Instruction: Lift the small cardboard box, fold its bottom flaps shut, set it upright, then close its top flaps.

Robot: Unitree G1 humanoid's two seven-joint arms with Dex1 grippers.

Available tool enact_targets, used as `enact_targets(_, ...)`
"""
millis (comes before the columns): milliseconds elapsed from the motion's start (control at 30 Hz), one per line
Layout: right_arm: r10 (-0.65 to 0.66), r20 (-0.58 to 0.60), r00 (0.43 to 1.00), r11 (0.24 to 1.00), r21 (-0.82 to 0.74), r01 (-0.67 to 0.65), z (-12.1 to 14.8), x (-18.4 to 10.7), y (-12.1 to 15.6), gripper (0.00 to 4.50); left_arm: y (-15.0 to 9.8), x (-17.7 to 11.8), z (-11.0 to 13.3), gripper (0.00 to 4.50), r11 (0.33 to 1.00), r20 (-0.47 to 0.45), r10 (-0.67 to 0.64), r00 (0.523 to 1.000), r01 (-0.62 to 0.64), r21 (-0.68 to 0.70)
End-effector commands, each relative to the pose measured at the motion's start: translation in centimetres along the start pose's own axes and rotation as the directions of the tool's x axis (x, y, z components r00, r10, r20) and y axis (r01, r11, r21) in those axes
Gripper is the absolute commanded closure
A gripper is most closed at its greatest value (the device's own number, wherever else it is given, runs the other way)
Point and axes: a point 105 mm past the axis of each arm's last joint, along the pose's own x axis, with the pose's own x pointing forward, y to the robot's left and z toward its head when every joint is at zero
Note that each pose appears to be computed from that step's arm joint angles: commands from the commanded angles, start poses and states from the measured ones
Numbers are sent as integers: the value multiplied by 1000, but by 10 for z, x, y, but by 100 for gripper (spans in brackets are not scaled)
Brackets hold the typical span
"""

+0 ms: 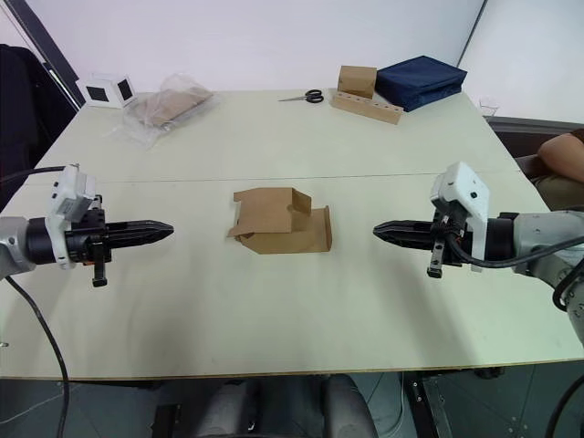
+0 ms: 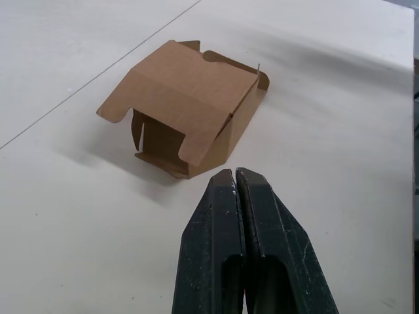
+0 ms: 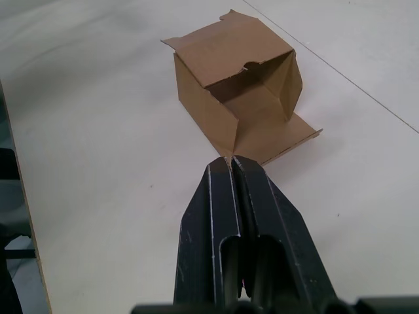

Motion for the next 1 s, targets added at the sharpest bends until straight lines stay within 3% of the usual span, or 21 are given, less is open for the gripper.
enact_targets(33,-5,17,1000,999,-45,5,10,-2,0,450,-2,-4,8,446,999,13,3,1000,-4,46)
enact_targets(833,-19,25,1000,999,-47,20,9,1,0,450,3,-1,5,446,1000,6,8,1000,-8,27)
enact_targets(1000,-24,35,999,999,-47,26,9,3,0,450,8,4,10,446,999,65,15,998,-12,-35)
